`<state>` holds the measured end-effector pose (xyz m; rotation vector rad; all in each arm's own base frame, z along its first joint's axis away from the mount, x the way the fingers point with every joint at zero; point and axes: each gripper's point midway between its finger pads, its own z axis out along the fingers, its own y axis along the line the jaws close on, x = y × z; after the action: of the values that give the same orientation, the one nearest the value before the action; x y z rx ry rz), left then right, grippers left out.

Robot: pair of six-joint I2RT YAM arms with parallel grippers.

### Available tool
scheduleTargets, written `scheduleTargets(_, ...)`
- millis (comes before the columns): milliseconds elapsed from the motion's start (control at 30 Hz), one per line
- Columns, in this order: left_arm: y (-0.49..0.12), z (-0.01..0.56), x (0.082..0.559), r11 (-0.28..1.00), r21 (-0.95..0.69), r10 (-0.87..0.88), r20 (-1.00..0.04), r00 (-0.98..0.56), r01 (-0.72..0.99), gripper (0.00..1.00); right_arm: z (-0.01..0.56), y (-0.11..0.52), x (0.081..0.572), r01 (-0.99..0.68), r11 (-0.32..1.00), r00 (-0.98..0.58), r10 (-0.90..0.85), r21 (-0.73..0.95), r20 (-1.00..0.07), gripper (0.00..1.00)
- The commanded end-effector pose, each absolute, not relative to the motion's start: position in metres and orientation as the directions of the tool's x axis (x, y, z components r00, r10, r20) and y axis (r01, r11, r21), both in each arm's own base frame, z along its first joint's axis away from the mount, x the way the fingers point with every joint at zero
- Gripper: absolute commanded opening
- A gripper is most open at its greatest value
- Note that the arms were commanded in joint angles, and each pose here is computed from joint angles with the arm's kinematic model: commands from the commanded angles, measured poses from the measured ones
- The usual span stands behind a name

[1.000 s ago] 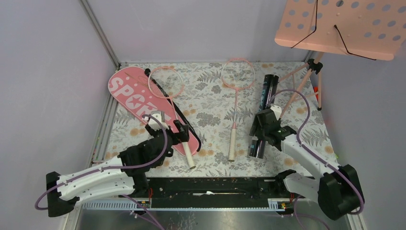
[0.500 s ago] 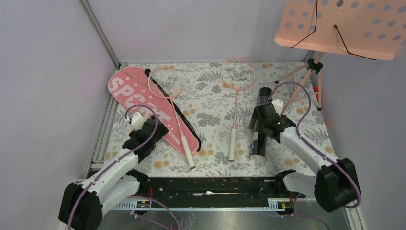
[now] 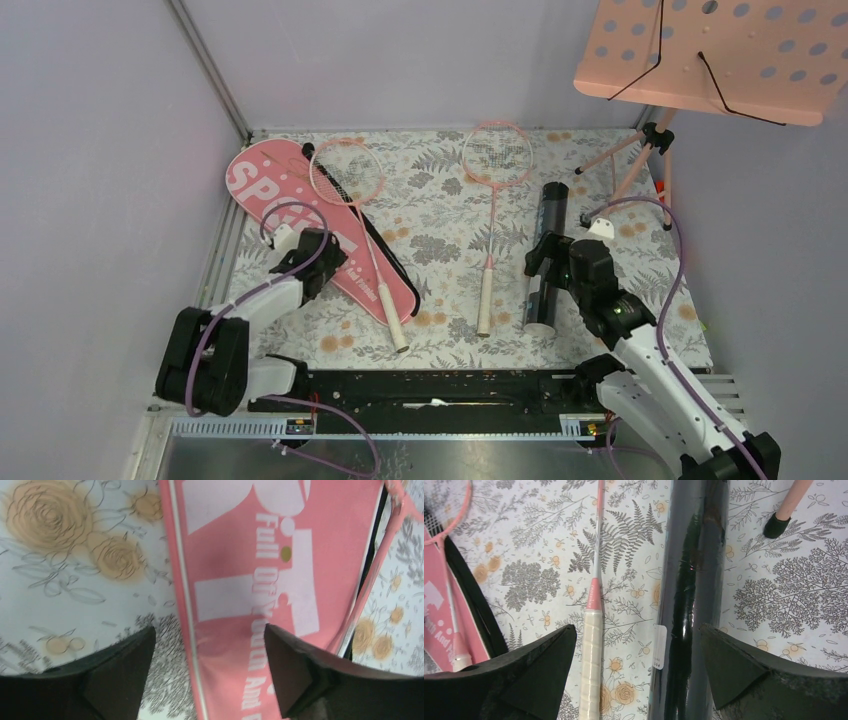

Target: Pack up the badminton gear

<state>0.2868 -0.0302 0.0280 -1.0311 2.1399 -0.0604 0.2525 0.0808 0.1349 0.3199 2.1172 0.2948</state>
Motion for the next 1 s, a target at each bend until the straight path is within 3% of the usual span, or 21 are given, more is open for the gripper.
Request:
scheduleTargets(0, -0.043, 0.030, 0.311, 0.657, -0.375, -0.722, -0.564, -0.402, -0.654, 0.78, 0.150, 0.084, 0.256, 0.068, 0.929, -0.466, 0.352, 0.364, -0.812, 1.00)
scheduleTargets(167, -0.035, 0.027, 0.318, 0.668, -0.315, -0.693, -0.594, -0.409, -0.675, 0.29, 0.150, 0.083, 0.255, 0.063, 0.929, -0.460, 0.352, 0.365, -0.815, 1.00)
scheduleTargets(200, -0.033, 0.027, 0.319, 0.672, -0.305, -0.684, -0.604, -0.409, -0.674, 0.11, 0.150, 0.084, 0.255, 0.061, 0.929, -0.460, 0.351, 0.365, -0.816, 1.00)
scheduleTargets(233, -0.031, 0.026, 0.320, 0.672, -0.294, -0.679, -0.610, -0.408, -0.680, 0.00, 0.149, 0.084, 0.255, 0.062, 0.929, -0.460, 0.351, 0.365, -0.816, 1.00)
scheduleTargets(400, -0.020, 0.058, 0.324, 0.709, -0.248, -0.615, -0.674, -0.408, -0.660, 0.00, 0.151, 0.097, 0.257, -0.004, 0.921, -0.478, 0.340, 0.389, -0.810, 1.00)
scheduleTargets(600, -0.025, 0.166, 0.331, 0.797, -0.357, -0.530, -0.800, -0.281, -0.488, 0.00, 0.160, 0.144, 0.252, -0.224, 0.846, -0.542, 0.304, 0.483, -0.784, 1.00)
scheduleTargets(833, -0.058, 0.251, 0.326, 0.884, -0.340, -0.420, -0.878, -0.229, -0.320, 0.00, 0.177, 0.191, 0.238, -0.450, 0.694, -0.584, 0.248, 0.562, -0.773, 0.99)
scheduleTargets(967, -0.085, 0.280, 0.330, 0.922, -0.319, -0.368, -0.898, -0.241, -0.220, 0.00, 0.175, 0.203, 0.234, -0.483, 0.673, -0.597, 0.214, 0.560, -0.773, 0.99)
